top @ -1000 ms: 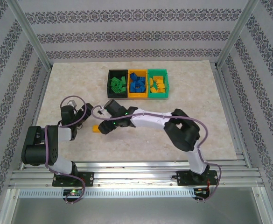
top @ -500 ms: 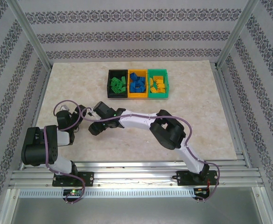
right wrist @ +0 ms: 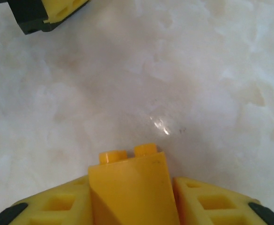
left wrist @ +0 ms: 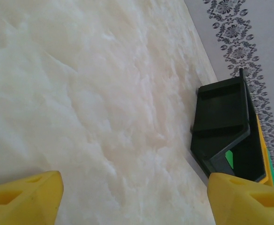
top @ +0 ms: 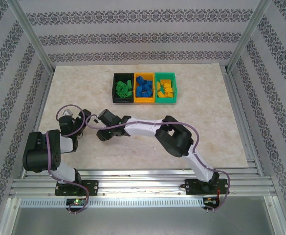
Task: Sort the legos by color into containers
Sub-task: Pick up the lego from the bottom-left of the table, then place the lego in the container.
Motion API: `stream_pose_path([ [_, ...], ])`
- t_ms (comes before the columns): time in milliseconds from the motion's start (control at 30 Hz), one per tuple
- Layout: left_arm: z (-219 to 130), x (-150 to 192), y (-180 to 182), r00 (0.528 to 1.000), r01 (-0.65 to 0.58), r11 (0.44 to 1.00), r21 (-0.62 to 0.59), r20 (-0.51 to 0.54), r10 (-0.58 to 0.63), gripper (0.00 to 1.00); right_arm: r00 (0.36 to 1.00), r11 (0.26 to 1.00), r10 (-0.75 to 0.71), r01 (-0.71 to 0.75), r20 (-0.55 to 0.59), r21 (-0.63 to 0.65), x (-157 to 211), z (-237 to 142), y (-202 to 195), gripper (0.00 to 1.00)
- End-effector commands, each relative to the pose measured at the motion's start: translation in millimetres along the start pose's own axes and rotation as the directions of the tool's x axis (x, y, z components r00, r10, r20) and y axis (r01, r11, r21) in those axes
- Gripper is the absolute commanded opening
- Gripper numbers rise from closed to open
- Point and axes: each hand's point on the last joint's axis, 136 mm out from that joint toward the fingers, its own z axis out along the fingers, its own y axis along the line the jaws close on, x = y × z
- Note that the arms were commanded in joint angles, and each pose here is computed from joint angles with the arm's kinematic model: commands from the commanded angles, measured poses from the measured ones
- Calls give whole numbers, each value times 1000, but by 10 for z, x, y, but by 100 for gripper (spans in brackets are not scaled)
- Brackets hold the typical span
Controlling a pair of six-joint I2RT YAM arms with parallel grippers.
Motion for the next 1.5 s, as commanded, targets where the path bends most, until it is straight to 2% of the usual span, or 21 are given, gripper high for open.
stream_pose_path([
  [0,44,6,-86,999,-2,1000,24,-36,3,81,995,994,97,-97,10,57,68,-257,-381,38],
  [233,61,84,-283,994,-86,996,36,-62,88,82,942,946,251,-287,223,149,-149,-1117,-1350,36],
  [500,136,326,-581,960,-240,969,59,-131,246,82,795,820,362,-520,486,240,-414,-2183,-2604,36],
  [600,145,387,-660,943,-297,953,55,-139,302,82,765,782,368,-562,528,269,-475,-2336,-3002,37],
  [733,166,472,-748,924,-340,938,68,-160,347,83,749,749,401,-600,528,281,-495,-2276,-3414,39],
  [800,167,493,-779,915,-363,929,69,-163,369,83,748,739,421,-611,514,284,-508,-2200,-3550,43],
  [867,169,504,-778,910,-375,925,65,-165,380,83,748,733,432,-617,503,288,-506,-2142,-3603,57],
  [900,170,503,-779,910,-375,925,65,-165,381,83,749,739,432,-613,501,280,-514,-2122,-3587,60],
  [1133,163,481,-775,903,-396,916,56,-159,400,83,784,776,378,-558,493,293,-398,-2208,-3262,64],
  [1333,99,402,-791,894,-430,902,40,-122,432,84,841,828,251,-443,479,343,-215,-2582,-2892,67],
  [1467,20,311,-807,884,-462,887,19,-76,462,85,846,815,182,-415,500,404,61,-2937,-2740,69],
])
